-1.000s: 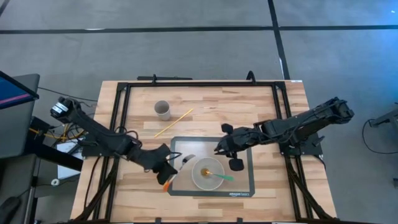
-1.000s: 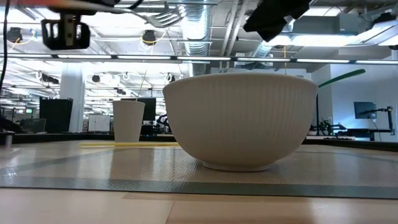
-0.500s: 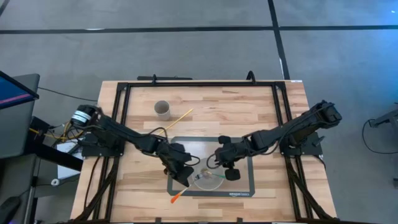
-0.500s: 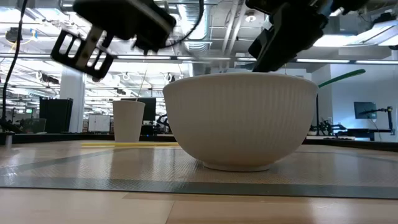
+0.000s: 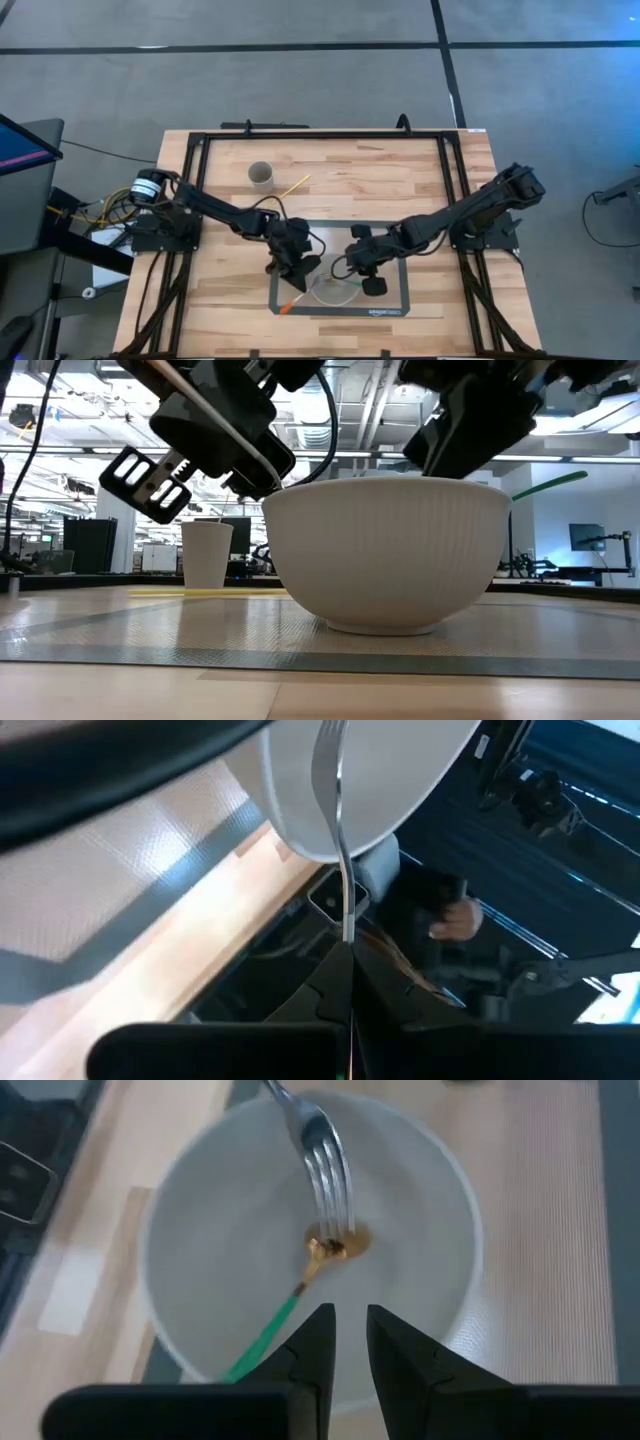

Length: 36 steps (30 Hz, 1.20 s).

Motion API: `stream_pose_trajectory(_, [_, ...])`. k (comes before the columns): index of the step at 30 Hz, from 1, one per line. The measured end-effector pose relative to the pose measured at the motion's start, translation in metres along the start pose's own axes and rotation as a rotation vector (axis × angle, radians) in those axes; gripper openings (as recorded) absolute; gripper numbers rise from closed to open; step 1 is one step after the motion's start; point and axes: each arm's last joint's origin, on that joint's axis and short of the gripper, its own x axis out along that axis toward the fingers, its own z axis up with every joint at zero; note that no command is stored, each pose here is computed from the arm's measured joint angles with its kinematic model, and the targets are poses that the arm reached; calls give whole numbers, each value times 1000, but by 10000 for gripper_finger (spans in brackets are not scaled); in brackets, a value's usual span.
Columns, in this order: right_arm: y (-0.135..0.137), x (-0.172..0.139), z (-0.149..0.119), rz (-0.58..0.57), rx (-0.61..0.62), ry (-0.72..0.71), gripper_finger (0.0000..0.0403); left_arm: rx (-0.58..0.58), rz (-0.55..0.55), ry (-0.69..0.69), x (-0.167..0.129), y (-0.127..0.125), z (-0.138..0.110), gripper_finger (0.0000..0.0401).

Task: Pick & Place Utensil
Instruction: Put the orange fork into the gray bowl

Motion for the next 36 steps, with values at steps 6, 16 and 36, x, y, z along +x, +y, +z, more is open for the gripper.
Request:
stream_pose_trajectory(6, [0,16,-7,12,1,60,55,-72,-24,-7,-10,0,12,3])
stream_pose_trajectory(16, [0,18,-7,35,2,62,55,-97,-48,-75,-25,1,29,3])
stream_pose_trajectory(36, [1,18,-5,39,3,45,55,-136,14,-94,-19,26,25,10])
